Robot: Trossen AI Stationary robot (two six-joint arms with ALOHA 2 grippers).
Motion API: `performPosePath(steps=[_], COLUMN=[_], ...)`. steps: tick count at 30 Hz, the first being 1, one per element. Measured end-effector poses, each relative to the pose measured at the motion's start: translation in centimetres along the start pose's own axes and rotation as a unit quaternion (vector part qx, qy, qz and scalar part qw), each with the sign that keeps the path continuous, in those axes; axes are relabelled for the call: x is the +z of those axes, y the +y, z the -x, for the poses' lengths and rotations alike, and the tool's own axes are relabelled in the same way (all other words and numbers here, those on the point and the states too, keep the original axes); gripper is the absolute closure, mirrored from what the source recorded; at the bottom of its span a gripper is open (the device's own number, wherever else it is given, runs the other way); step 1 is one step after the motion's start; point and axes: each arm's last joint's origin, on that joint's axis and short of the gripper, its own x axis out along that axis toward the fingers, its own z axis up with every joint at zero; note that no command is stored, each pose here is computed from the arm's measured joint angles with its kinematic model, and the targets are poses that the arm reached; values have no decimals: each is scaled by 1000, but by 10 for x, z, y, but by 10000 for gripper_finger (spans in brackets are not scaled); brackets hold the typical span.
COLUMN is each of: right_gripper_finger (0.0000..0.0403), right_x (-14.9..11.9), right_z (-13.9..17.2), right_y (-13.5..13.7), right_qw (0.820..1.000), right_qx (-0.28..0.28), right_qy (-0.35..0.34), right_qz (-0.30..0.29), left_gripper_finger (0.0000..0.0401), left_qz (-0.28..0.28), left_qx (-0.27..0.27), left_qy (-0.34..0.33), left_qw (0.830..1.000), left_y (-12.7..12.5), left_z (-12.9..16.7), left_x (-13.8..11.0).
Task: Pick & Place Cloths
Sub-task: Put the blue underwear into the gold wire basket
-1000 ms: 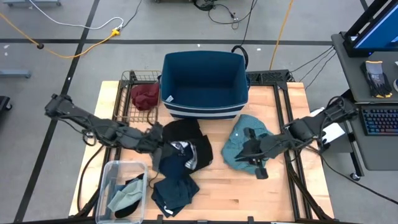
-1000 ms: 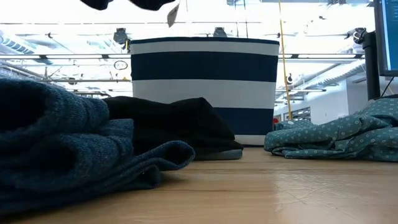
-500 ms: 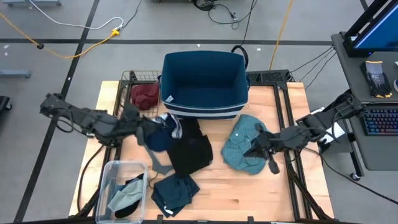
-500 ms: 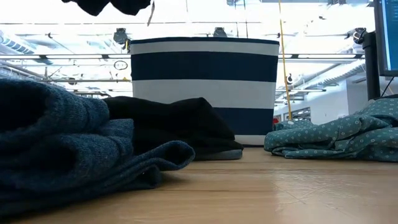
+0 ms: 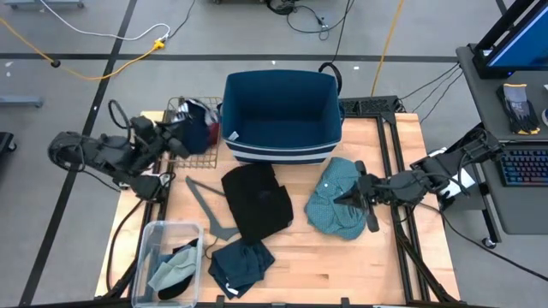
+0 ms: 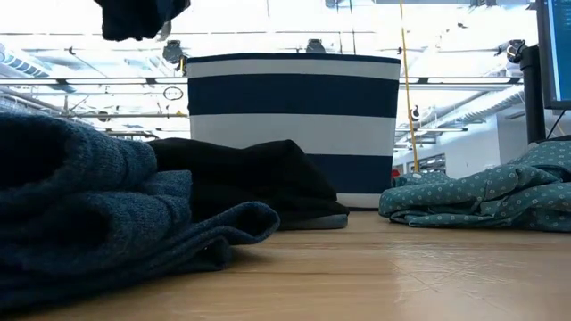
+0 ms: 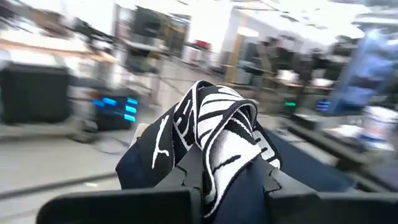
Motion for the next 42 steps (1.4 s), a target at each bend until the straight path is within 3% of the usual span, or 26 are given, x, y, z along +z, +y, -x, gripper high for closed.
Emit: performPosePath(steps=[6,13,30,42], right_gripper_finger=[403,403,403,403], right_x=[2,3,3,3], right_z=[-1,-3,-3,-3], right_y=[-6,-11,-11,-11], right_qw=[999,998,998,998], right_qx=[-32,-46,-45,-45], right_qy=[-7,-8,-8,-8], right_qz=[31,33,31,31], left_gripper_finger=[358,358,358,358], left_qz=[-79,-134,-46,-26], left_qx=[99,186,232,293], left_qy=[-16,-6,141,257], left_qw=[992,973,961,921], left_y=[8,22,65,95], left_z=[-12,-28,-62,-115], left_x=[0,-9,-37,-60])
